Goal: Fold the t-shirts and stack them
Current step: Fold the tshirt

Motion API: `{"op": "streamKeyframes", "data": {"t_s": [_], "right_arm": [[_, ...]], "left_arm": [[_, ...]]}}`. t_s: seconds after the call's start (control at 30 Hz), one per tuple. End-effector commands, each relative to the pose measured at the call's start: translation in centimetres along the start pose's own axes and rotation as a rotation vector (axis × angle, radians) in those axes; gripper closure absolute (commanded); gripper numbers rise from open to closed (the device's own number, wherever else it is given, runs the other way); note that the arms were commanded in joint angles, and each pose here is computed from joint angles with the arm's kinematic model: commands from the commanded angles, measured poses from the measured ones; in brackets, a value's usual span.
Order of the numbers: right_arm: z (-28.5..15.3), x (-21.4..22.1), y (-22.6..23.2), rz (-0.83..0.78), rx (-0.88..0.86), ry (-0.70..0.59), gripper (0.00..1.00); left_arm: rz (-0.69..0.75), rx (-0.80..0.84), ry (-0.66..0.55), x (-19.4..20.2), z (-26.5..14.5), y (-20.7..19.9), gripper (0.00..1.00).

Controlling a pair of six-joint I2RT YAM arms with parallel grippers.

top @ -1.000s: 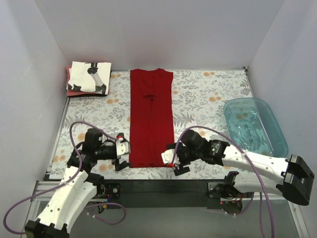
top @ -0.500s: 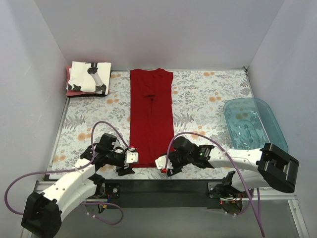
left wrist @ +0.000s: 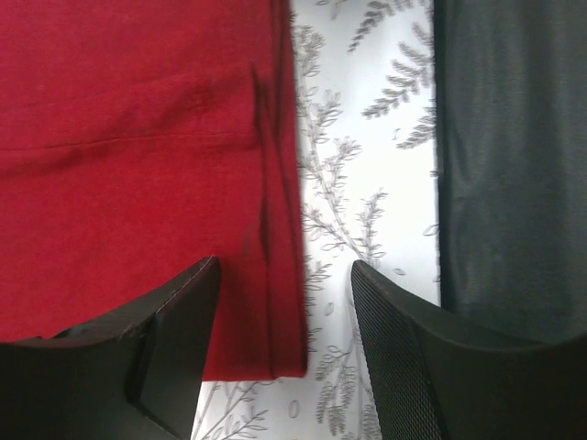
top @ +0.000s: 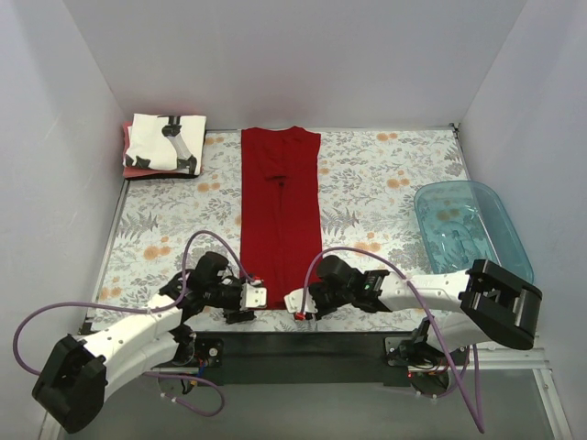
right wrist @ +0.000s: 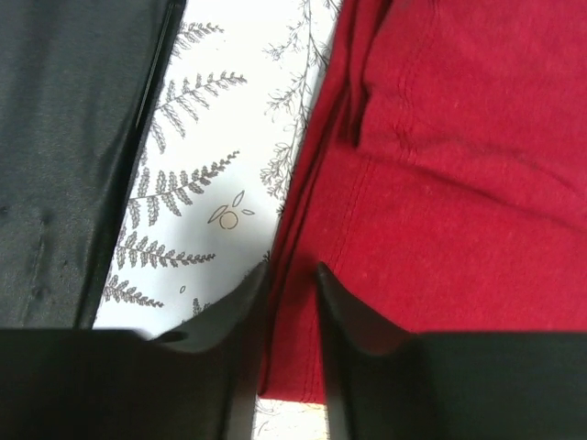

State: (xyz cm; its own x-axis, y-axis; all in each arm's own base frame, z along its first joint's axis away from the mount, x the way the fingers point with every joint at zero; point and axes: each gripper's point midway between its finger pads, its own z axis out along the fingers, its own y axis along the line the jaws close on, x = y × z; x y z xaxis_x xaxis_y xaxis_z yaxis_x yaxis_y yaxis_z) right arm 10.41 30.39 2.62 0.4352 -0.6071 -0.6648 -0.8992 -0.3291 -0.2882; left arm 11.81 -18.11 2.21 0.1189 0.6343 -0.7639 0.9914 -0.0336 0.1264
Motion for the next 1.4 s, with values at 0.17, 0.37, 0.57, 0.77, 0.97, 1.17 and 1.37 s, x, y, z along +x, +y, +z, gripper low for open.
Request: {"op": "streamKeyframes", "data": {"t_s": [0.17, 0.37, 0.57, 0.77, 0.97, 1.17, 1.37], "right_arm": [[0.7, 1.4, 0.3, 0.057, -0.004, 0.063, 0.98], [0.8, 1.7, -0.1, 0.073, 0.015, 0.086, 0.99], [0.4, 1.8, -1.0, 0.098, 0.062, 0.107, 0.99], [-0.7, -0.4, -2.7, 0.087, 0.116, 0.045, 0.99], [-2.2, -3.4, -2.8, 0.085, 0.102, -0.043, 0.99], [-4.4, -6.4, -2.7, 0.101, 0.103, -0.098, 0.99], [-6.4, -6.6, -6.6, 0.069, 0.209, -0.083, 0.99]], "left_arm": [[-0.008, -0.030, 0.039, 0.7, 0.5, 1.0, 0.47], [-0.054, -0.037, 0.109, 1.5, 0.7, 2.1, 0.66], [-0.104, -0.002, 0.174, 2.2, 1.0, 2.2, 0.85], [-0.075, -0.025, 0.096, 0.0, 0.4, 2.6, 1.00], [-0.049, 0.032, 0.043, -3.1, -0.4, 2.1, 1.00], [-0.102, 0.065, -0.013, -6.1, -2.0, 1.2, 1.00], [-0.078, -0.028, 0.005, -7.1, -3.0, 4.9, 1.00]]}}
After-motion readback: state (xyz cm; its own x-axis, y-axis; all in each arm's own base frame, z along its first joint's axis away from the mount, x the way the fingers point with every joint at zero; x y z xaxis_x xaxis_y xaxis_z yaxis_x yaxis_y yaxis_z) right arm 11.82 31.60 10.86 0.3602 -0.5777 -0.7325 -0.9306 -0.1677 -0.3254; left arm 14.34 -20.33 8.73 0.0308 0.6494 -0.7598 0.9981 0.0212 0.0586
